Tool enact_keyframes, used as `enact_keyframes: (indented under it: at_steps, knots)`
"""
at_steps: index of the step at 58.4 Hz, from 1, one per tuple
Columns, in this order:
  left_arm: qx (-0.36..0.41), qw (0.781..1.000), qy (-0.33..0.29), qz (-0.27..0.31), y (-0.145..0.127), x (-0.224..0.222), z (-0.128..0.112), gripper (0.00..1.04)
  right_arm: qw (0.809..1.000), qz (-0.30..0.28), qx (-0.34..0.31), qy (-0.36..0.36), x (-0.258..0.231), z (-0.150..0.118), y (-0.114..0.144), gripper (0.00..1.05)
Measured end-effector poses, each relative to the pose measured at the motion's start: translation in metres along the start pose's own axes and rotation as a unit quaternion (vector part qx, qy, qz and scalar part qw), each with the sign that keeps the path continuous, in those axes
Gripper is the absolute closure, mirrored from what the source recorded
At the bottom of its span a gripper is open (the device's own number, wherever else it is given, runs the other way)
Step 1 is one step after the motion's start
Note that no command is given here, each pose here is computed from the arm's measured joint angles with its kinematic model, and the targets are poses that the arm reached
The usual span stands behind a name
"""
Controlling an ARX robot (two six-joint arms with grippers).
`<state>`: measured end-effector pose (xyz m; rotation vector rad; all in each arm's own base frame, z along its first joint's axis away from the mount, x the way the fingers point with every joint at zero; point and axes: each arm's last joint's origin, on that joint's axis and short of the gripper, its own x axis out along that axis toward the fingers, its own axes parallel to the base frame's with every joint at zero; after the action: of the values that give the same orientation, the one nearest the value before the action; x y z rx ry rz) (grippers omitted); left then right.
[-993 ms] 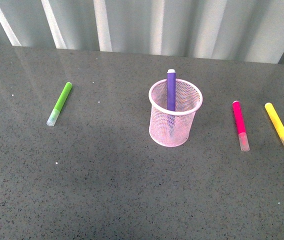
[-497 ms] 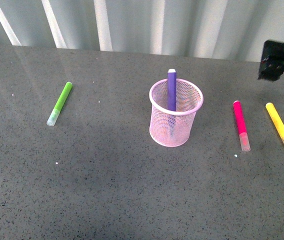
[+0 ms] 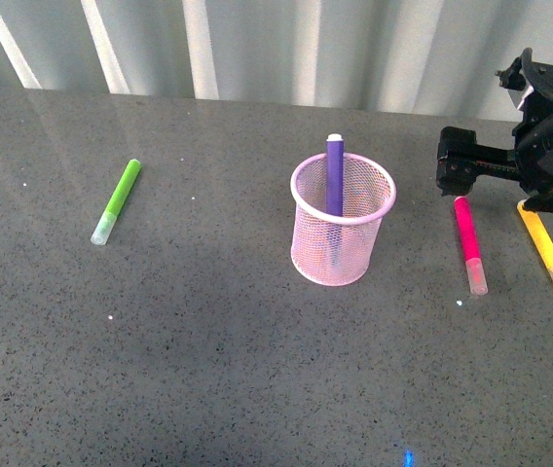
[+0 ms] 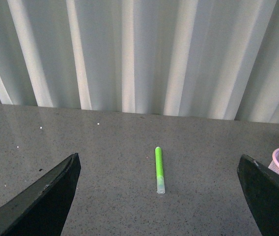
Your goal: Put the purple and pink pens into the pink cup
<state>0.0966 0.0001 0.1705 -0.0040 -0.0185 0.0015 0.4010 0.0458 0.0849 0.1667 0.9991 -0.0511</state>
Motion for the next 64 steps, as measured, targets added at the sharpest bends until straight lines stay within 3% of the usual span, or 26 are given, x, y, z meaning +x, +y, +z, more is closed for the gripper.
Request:
enact_keyframes:
  at_steps: [46,64]
  knots:
    - [0.000,1.000,0.000,0.000,0.000,0.000,0.000,0.07,1.000,0.017,0.002,0.019,0.033,-0.012,0.016,0.07]
    - [0.000,1.000,0.000,0.000,0.000,0.000,0.000,0.07,1.000,0.009,0.001,0.010,0.034,-0.013,0.012,0.50]
